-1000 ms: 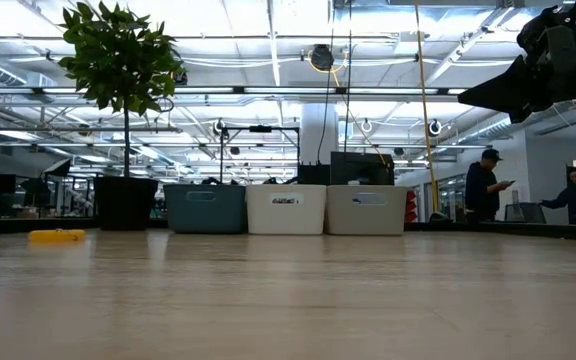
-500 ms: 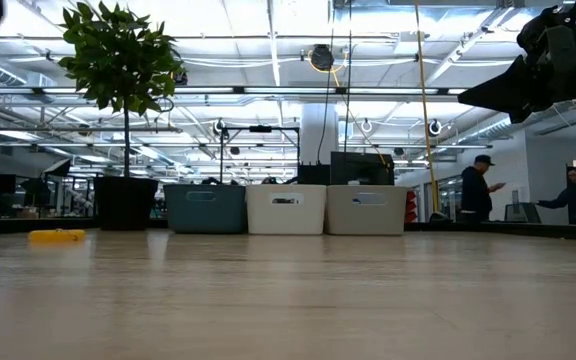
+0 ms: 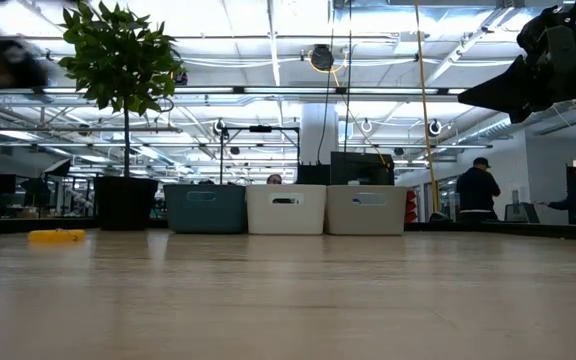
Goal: Sort spring keychains
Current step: Put the green spring keychain in the white bin
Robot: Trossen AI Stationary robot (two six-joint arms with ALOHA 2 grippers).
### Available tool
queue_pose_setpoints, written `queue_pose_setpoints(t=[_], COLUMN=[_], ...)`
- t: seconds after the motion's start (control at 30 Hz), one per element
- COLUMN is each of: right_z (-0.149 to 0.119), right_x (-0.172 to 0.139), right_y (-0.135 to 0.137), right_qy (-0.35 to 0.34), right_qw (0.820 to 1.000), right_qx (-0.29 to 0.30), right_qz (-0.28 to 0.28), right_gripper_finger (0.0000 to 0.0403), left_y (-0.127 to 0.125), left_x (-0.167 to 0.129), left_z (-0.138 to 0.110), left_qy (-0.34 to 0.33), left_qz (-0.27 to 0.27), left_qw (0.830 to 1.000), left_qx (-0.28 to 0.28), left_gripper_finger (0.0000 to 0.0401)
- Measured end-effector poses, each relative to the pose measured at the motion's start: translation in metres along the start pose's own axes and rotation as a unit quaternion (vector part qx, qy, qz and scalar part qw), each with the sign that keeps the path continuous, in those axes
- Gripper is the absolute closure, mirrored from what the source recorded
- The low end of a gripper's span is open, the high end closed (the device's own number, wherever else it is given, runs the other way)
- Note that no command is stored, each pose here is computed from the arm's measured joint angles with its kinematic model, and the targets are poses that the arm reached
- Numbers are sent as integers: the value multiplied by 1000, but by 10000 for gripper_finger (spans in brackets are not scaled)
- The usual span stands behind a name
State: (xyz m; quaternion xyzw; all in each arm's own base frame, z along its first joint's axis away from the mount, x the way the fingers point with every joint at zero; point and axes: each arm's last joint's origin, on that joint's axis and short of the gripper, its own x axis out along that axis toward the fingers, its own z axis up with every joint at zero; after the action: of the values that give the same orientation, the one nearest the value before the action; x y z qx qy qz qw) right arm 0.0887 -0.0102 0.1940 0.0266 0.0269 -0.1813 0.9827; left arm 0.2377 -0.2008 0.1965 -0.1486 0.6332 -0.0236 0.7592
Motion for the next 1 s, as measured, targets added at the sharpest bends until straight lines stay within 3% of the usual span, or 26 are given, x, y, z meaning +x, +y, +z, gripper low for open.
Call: queue_pose_setpoints(t=[0.2, 0.4, 0.77, 0.93, 1.0], right_z=[0, 0, 0, 0, 0], right_x=[0, 0, 0, 0, 0], right_y=[0, 0, 0, 0, 0], right_qy=[0, 0, 0, 0, 0], right_qw=[1000, 1000, 1000, 1000, 1000], right_qx=[0, 0, 0, 0, 0], right_qz=[0, 0, 0, 0, 0], right_gripper_finger=[403, 403, 403, 403, 403], left_y=[7, 33, 98, 133, 147], left_x=[-36, -65, -103, -113, -115], left_z=[37, 64, 108, 123, 129], left_qy=[-107, -211, -332, -331, -318], left_qz=[39, 129, 359, 479, 509], left_qw=[992, 966, 871, 813, 800], left_qx=[56, 76, 44, 7, 2], left_gripper_finger=[395, 395, 395, 396, 396])
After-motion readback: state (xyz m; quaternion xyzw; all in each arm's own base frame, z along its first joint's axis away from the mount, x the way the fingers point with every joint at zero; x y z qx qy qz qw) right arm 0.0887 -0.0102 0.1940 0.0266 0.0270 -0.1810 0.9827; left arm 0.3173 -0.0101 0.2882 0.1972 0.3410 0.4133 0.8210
